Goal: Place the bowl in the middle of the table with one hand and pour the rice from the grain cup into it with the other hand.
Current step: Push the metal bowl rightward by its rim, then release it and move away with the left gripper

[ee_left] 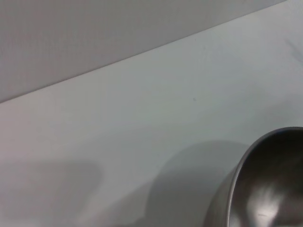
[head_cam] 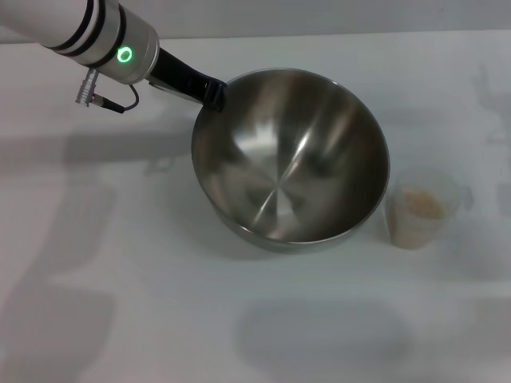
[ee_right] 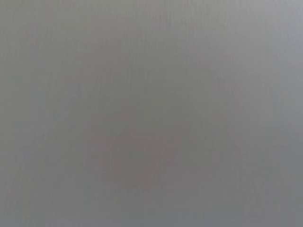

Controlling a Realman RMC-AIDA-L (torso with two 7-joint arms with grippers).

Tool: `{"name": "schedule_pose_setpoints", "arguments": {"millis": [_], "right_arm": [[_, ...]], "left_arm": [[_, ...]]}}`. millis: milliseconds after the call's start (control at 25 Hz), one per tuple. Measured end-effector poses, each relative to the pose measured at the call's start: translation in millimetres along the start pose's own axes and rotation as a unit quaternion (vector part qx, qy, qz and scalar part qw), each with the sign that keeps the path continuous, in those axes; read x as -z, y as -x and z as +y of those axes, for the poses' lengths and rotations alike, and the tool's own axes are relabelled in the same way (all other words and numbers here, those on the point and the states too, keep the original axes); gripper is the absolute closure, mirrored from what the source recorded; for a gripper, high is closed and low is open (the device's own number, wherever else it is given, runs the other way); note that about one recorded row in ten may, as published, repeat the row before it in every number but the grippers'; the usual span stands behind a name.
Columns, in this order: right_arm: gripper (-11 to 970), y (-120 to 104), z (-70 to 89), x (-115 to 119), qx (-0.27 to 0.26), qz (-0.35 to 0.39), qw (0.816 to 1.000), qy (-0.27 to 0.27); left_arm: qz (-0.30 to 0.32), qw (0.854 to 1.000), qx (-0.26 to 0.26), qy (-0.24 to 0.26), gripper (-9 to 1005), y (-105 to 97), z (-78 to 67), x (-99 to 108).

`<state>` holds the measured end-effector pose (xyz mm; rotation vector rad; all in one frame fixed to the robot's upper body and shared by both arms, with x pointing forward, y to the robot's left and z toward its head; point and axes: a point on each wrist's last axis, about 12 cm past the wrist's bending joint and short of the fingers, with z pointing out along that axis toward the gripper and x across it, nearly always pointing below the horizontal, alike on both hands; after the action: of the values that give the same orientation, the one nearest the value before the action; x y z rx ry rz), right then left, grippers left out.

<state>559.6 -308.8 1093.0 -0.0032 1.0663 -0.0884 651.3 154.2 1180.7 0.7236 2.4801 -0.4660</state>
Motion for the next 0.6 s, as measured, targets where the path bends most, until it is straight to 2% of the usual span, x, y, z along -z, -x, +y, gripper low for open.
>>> {"name": "schedule_pose_setpoints", "arguments": {"millis": [600], "right_arm": [[258, 0.1, 1.1, 0.4, -0.001, -0.001, 1.000, 0.002]], "left_arm": [[0.003, 1.000, 0.003, -0.001, 963, -3.0, 1.5, -4.7]]}}
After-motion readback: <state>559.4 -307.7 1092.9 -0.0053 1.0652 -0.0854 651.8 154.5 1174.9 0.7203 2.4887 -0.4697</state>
